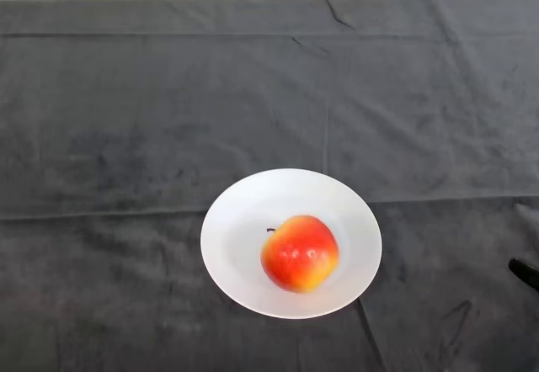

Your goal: Move the apple to the plate

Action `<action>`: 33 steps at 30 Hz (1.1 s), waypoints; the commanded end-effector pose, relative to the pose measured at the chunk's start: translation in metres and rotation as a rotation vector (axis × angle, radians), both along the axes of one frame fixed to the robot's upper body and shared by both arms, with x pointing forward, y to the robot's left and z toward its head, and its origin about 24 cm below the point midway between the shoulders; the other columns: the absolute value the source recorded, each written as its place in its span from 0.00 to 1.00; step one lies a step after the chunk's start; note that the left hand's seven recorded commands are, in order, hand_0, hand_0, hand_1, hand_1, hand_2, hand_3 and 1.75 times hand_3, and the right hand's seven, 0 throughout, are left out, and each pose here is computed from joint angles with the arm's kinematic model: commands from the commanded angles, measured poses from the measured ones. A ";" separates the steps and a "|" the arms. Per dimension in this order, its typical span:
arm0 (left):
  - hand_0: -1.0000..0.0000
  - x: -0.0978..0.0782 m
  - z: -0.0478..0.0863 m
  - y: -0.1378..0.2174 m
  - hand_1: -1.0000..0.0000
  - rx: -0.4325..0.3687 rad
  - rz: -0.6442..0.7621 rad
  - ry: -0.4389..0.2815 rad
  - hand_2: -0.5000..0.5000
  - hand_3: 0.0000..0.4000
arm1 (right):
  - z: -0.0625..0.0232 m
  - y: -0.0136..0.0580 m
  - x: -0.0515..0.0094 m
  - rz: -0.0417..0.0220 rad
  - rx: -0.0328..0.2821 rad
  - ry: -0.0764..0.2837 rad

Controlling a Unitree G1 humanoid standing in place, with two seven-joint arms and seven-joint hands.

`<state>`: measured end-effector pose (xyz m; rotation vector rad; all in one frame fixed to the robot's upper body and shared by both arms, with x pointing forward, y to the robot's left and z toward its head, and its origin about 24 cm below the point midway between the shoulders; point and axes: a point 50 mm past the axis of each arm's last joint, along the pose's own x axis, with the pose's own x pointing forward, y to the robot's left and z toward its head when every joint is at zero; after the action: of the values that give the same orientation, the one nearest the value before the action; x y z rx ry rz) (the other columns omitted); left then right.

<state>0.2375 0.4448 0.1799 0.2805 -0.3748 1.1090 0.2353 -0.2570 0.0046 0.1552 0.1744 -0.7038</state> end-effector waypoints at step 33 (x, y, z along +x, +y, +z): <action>1.00 -0.005 0.033 0.011 1.00 0.066 0.032 -0.060 0.50 0.00 | -0.0176 0.0017 -0.0103 -0.0178 0.049 0.080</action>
<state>0.2405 0.4421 0.1805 0.2824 -0.3845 1.0965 0.2352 -0.2571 0.0046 0.1606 0.1750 -0.7059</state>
